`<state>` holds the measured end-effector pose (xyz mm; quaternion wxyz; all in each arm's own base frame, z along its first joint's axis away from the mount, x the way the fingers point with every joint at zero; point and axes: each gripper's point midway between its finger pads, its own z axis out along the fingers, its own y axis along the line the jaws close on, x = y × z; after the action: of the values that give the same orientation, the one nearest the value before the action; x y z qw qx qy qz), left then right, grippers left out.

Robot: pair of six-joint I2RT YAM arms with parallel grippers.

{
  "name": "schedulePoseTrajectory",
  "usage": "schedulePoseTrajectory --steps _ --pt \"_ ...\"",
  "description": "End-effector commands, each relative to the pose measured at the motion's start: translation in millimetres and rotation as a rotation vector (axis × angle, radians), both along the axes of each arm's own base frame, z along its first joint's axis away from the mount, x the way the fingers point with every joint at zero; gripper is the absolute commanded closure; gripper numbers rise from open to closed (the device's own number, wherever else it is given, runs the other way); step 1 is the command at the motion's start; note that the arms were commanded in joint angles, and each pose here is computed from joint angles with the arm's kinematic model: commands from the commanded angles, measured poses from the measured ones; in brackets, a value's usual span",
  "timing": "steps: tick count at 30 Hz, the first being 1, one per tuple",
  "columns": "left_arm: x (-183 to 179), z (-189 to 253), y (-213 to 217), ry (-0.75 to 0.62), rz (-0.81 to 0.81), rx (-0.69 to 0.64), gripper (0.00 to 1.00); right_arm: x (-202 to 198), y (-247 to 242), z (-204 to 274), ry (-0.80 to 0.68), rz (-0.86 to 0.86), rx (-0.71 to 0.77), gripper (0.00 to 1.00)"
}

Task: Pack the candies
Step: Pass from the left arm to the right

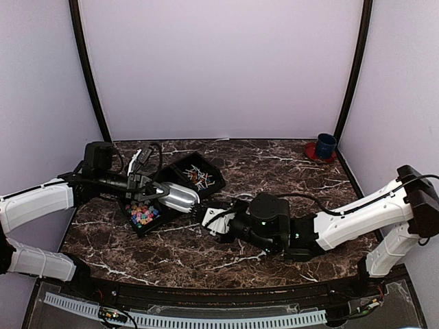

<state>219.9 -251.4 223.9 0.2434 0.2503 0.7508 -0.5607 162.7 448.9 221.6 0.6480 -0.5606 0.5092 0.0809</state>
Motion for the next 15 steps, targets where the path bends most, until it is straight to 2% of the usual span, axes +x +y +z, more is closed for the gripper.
schedulePoseTrajectory --steps 1,15 --pt "-5.1 8.5 0.8 -0.028 -0.018 -0.028 1.00 0.3 4.2 5.6 -0.007 -0.014 0.009 0.77" --pt "-4.8 6.1 0.6 -0.020 -0.017 -0.023 1.00 -4.1 7.6 14.8 -0.001 0.017 0.049 0.81"
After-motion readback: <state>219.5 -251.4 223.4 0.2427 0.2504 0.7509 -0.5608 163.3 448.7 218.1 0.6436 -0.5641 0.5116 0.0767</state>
